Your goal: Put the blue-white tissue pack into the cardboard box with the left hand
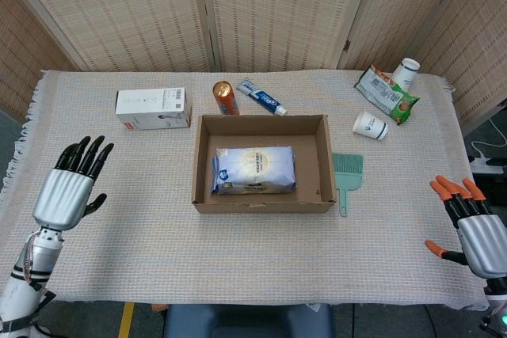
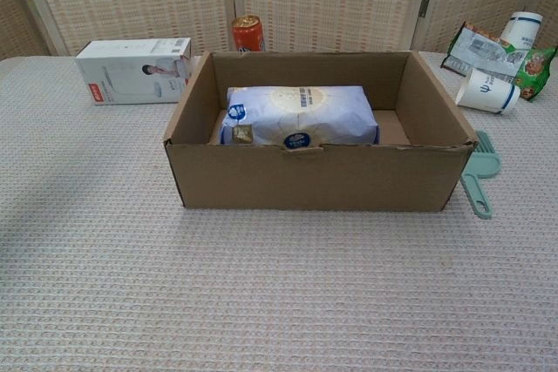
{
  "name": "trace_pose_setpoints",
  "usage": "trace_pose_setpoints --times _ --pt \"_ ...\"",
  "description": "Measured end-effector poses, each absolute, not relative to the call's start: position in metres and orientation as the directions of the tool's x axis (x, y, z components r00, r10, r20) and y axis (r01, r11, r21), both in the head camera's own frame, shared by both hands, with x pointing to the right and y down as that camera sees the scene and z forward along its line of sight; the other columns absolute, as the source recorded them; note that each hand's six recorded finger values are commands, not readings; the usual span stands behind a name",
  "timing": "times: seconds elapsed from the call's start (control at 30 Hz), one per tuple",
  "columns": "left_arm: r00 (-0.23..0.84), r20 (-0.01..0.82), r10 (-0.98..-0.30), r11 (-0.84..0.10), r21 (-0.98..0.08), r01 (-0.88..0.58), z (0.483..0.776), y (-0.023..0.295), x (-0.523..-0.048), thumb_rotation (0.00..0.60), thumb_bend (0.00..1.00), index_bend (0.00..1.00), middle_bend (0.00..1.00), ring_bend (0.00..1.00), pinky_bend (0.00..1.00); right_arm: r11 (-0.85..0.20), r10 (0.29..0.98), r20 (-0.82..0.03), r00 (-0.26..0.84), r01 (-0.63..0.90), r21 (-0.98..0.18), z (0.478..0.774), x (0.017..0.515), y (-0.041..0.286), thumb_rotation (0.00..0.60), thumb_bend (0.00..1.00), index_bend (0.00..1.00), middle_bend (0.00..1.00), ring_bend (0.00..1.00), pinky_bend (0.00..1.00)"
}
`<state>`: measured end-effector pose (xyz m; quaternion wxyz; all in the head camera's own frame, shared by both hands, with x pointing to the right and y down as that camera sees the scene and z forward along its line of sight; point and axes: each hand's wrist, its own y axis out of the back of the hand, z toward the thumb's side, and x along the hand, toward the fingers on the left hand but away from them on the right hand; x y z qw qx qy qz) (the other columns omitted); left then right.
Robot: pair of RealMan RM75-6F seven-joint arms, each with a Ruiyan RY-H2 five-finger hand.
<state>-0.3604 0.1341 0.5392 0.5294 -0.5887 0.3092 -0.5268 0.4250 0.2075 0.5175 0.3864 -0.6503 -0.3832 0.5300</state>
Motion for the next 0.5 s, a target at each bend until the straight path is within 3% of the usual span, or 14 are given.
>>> trace_pose_setpoints --times 0.23,0.5 --pt "0.241 0.310 -0.920 -0.253 -0.937 0.241 0.543 0.178 -0.400 0.600 0.18 0.00 0.00 0.00 0.17 -0.411 0.904 -0.392 0.172 0.089 -0.907 0.516 0.418 0.213 0.600 0.00 0.05 0.03 0.00 0.00" --pt "0.201 0.363 -0.910 -0.306 -0.914 0.265 0.558 0.198 -0.425 0.600 0.18 0.00 0.00 0.00 0.18 -0.418 0.899 -0.398 0.183 0.086 -0.904 0.517 0.415 0.216 0.600 0.00 0.05 0.03 0.00 0.00"
